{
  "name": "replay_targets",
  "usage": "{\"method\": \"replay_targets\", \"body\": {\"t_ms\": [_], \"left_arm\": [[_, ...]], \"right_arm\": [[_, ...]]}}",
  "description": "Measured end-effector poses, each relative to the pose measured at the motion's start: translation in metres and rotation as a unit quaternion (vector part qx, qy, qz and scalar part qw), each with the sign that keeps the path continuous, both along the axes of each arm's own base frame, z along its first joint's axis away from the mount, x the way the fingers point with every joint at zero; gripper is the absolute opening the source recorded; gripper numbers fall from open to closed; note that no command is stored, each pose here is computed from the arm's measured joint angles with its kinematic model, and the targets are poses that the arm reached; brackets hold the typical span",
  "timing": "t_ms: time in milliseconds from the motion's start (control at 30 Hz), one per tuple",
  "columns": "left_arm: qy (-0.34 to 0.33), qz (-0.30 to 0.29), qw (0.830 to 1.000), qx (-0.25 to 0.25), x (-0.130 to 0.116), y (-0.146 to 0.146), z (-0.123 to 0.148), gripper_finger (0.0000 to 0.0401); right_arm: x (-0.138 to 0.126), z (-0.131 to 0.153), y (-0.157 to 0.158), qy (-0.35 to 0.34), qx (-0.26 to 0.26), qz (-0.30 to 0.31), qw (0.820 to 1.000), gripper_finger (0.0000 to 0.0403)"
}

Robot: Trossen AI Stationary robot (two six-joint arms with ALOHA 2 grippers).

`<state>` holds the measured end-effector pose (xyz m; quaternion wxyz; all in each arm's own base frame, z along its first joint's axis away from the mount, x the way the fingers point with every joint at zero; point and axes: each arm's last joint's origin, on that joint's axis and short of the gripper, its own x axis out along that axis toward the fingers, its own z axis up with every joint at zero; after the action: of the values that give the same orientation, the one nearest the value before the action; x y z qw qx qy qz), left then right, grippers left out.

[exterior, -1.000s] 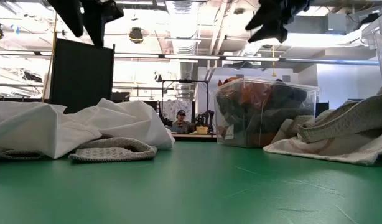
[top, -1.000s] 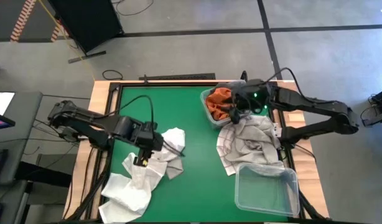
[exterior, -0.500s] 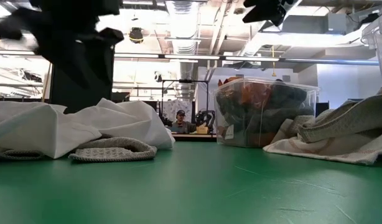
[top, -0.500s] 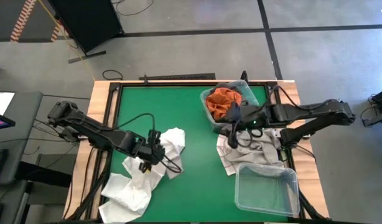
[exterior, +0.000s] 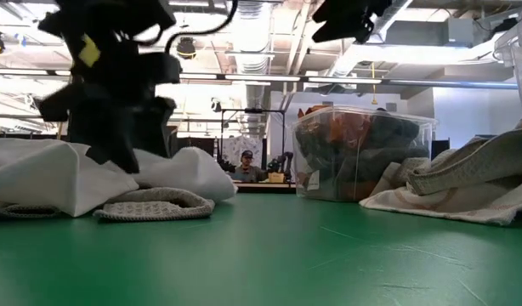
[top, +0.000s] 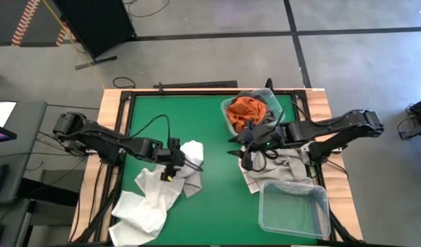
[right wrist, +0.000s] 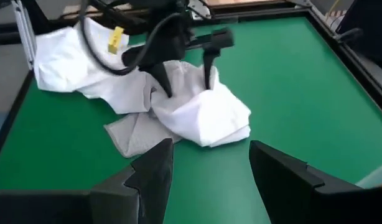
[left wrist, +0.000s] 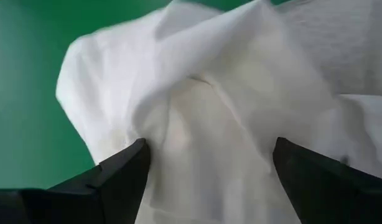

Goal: Sort towels by color in basket
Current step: Put the white towel into the bottom transparent bin

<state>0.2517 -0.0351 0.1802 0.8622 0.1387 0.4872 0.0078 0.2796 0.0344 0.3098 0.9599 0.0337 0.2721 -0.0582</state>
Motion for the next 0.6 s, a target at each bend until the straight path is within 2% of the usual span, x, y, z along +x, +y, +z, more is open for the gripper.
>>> {"method": "replay_targets", "body": {"t_ms": [167,267,400,567,600], "left_arm": [[-0.032,0.029,0.999,0.001,0.000,0.021,-0.013,0.0310],[-0.035,0.033,0.999,-0.006,0.000,0.029,-0.015,0.0276],[-0.033,0.027,0.999,-0.031,0.000,0.036,-0.015,0.0189],[-0.030,0.008,0.999,-0.031,0.001,0.038,-0.013,0.0038],[-0.034,0.005,0.999,-0.029,0.002,0.038,-0.011,0.0020]], "right_arm": [[0.011,-0.012,0.002,0.015,-0.002,0.000,1.000,0.0240],[0.016,-0.016,0.002,0.017,-0.002,0.000,1.000,0.0240],[0.019,-0.020,0.003,0.023,-0.003,0.001,1.000,0.0240],[0.019,-0.019,0.003,0.018,-0.001,0.002,1.000,0.0240],[0.019,-0.019,0.004,0.018,-0.001,0.004,1.000,0.0240]]}}
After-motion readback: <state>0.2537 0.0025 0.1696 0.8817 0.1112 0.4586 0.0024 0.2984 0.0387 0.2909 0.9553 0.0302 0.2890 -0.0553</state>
